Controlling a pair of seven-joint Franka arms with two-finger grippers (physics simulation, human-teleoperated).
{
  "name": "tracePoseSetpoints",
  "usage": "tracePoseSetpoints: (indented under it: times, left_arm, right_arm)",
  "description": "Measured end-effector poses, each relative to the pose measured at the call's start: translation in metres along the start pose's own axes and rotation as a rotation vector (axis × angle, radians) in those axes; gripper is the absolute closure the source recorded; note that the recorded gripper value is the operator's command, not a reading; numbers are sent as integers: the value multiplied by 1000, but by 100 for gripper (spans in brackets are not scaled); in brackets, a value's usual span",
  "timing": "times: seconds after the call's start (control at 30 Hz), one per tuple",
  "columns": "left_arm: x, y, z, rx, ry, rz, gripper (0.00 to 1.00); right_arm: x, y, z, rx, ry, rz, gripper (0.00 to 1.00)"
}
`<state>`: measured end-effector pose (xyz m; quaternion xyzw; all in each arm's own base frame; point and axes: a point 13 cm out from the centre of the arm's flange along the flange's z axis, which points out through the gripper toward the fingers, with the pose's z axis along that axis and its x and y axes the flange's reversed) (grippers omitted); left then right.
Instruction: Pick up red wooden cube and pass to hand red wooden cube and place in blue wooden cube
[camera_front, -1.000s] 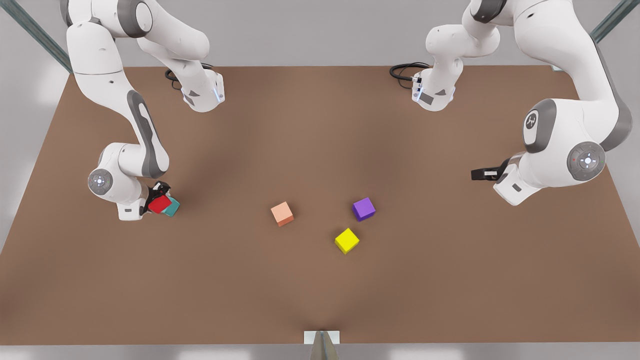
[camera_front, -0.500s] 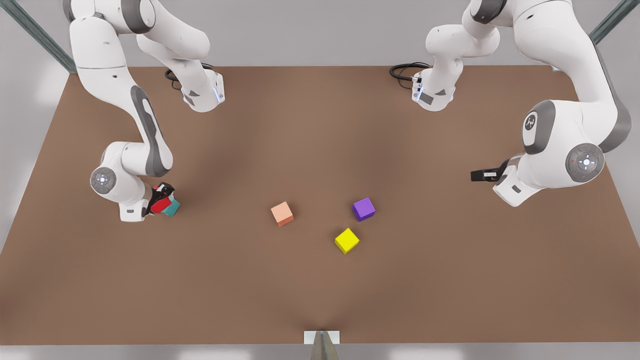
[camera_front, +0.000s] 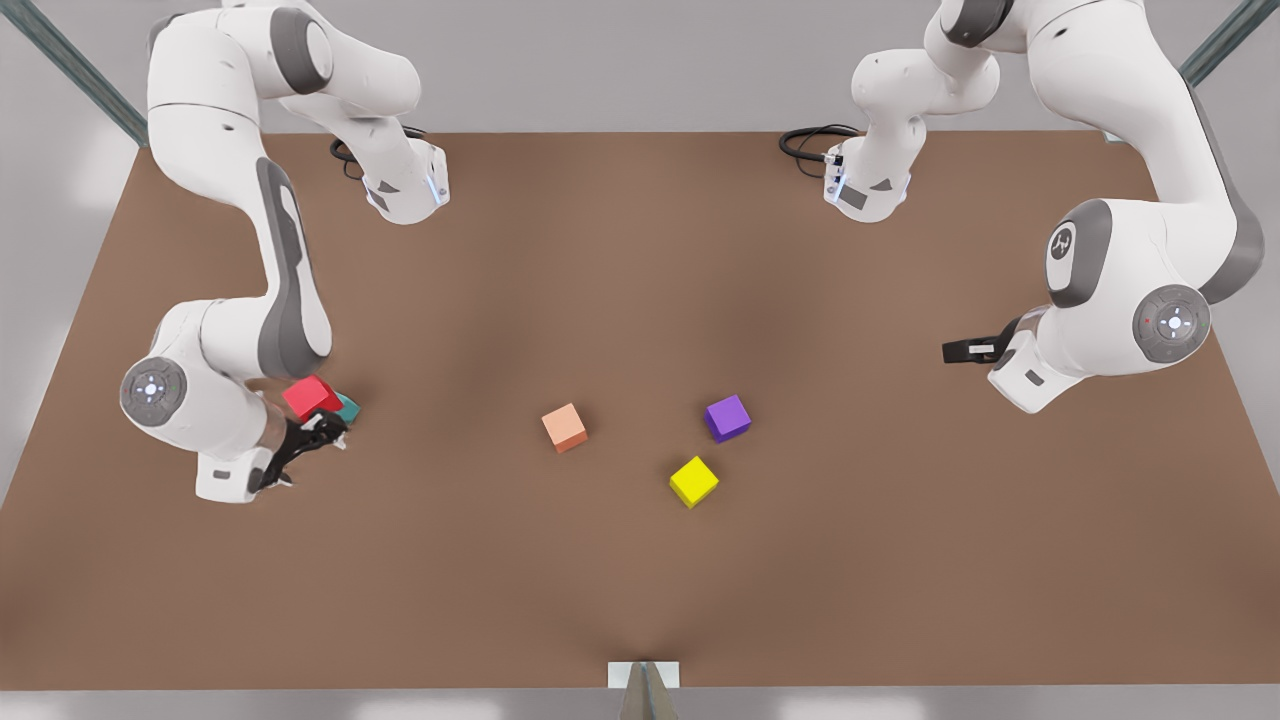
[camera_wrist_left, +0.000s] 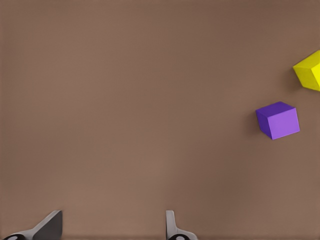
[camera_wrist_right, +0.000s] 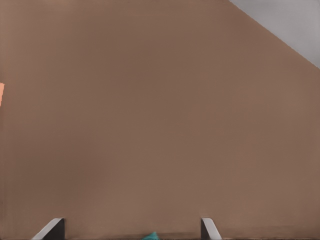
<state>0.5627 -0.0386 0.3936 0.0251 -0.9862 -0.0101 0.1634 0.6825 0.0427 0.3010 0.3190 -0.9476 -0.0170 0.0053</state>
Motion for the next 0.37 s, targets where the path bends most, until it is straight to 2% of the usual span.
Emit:
tracePoseSetpoints:
  times: [0.07,0.17,0.27,0.37]
  left_arm:
    - [0,0,0,0,0,-1,0]
    - [0,0,0,0,0,-1,0]
    - [1,0,-1,1,0,-1,0]
    - [1,0,0,1,2,-1,0]
  right_arm:
    - [-4,5,-80,19,-21,56,0]
    - [50,33,-147,3,22,172,0]
    - [120,58,-157,-12,85,291,0]
    - [135,58,-156,-14,103,383,0]
